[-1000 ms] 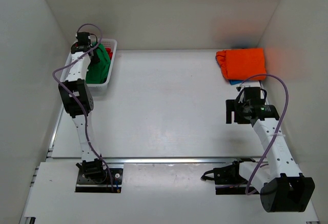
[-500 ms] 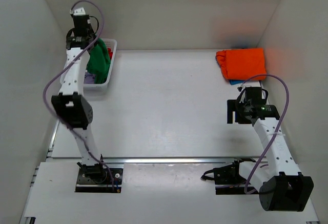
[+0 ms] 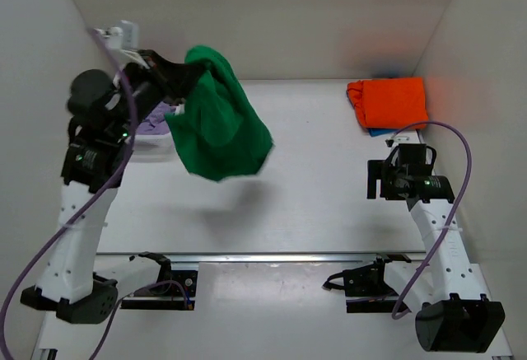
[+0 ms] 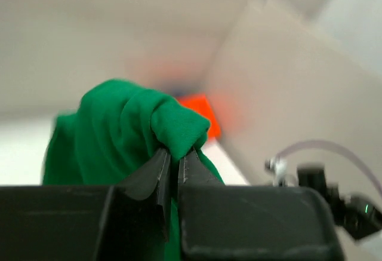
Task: Fold and stack the t-shirts
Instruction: Move the tshirt to the center of the board, then flatten out the tshirt
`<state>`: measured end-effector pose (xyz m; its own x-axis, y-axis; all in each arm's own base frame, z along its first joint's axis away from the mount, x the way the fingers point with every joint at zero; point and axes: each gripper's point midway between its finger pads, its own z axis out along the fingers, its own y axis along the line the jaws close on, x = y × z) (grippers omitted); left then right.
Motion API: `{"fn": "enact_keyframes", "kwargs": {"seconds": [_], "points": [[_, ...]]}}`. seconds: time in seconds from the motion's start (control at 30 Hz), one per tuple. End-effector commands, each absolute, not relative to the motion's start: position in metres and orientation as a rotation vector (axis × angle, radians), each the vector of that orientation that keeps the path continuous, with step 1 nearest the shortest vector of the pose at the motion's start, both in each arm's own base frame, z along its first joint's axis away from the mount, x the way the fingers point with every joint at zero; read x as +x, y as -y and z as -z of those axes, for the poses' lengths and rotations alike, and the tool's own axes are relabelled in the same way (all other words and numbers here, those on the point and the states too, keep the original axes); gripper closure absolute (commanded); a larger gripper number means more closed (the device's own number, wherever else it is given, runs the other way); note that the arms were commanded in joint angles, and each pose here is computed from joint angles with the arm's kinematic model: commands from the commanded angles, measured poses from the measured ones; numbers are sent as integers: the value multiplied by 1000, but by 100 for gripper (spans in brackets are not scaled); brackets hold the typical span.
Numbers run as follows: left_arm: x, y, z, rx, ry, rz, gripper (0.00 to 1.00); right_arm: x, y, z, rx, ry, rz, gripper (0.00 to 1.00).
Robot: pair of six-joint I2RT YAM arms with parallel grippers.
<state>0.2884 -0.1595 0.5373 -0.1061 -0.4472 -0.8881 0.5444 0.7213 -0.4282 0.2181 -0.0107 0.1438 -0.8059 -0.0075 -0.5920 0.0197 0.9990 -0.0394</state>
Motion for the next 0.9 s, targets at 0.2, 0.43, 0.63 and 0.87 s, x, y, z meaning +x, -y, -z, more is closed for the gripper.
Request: {"fn": "enact_keyframes", "kwargs": {"seconds": [0.2,0.43,0.63,0.87], "points": [[303,174,-207,-31,-2287,892,85,223,-48,-153,-83,-2418,-285,25],[263,150,-138,-106,-2363,773,48,189,-193,-121,-309,-2435,-747,30],[244,136,-101,-173,-2421,759,68,150,-293,-115,-583,-2392,-918,30],[245,131,-100,-203,-2406,742,60,136,-351,-78,-853,-2418,-753,29]]}}
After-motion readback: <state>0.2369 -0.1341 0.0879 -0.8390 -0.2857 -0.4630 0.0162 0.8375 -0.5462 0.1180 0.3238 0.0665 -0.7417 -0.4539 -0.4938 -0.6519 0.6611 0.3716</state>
